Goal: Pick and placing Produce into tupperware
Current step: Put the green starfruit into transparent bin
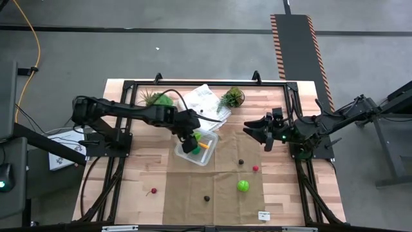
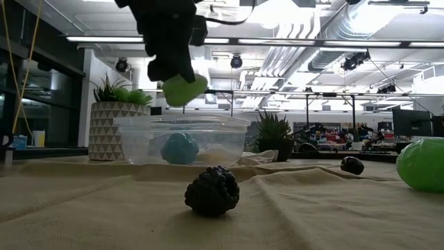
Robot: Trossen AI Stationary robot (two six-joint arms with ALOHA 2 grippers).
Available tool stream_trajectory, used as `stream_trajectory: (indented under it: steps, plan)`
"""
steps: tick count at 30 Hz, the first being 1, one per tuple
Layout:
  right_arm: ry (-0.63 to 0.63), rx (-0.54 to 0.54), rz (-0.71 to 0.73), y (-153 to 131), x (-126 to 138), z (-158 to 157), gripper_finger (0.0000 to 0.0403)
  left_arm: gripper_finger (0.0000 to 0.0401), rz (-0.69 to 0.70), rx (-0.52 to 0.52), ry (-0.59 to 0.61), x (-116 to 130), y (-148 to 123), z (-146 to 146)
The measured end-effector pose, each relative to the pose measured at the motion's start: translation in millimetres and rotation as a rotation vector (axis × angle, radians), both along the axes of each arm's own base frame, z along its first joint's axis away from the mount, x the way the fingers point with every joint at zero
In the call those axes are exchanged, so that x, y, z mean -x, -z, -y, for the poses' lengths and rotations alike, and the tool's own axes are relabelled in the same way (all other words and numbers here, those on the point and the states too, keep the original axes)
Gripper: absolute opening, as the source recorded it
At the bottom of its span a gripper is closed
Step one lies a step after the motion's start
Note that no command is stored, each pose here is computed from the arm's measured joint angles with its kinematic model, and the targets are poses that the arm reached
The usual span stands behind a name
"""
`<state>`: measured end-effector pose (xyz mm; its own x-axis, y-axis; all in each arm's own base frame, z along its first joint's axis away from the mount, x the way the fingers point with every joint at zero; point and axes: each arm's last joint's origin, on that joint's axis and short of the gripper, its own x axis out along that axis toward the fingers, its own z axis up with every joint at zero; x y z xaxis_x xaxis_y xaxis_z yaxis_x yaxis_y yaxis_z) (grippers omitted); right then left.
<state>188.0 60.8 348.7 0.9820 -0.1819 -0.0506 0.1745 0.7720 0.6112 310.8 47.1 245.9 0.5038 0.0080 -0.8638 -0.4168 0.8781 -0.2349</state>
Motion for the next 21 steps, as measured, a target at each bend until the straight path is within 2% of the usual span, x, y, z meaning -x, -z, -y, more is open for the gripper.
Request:
stream_trajectory:
  steps: [8,21]
  plan:
    - [-0.012,0.005,-0.01,1.0,0.0,-0.4,0.019,0.0225,-0.046,0.013,0.029,-11.8,7.1,-1.3]
    - [-0.033,0.024,-0.022,1.8,0.0,-0.9,0.019,0.0233,-0.066,0.014,0.027,-10.2,8.1,-1.2]
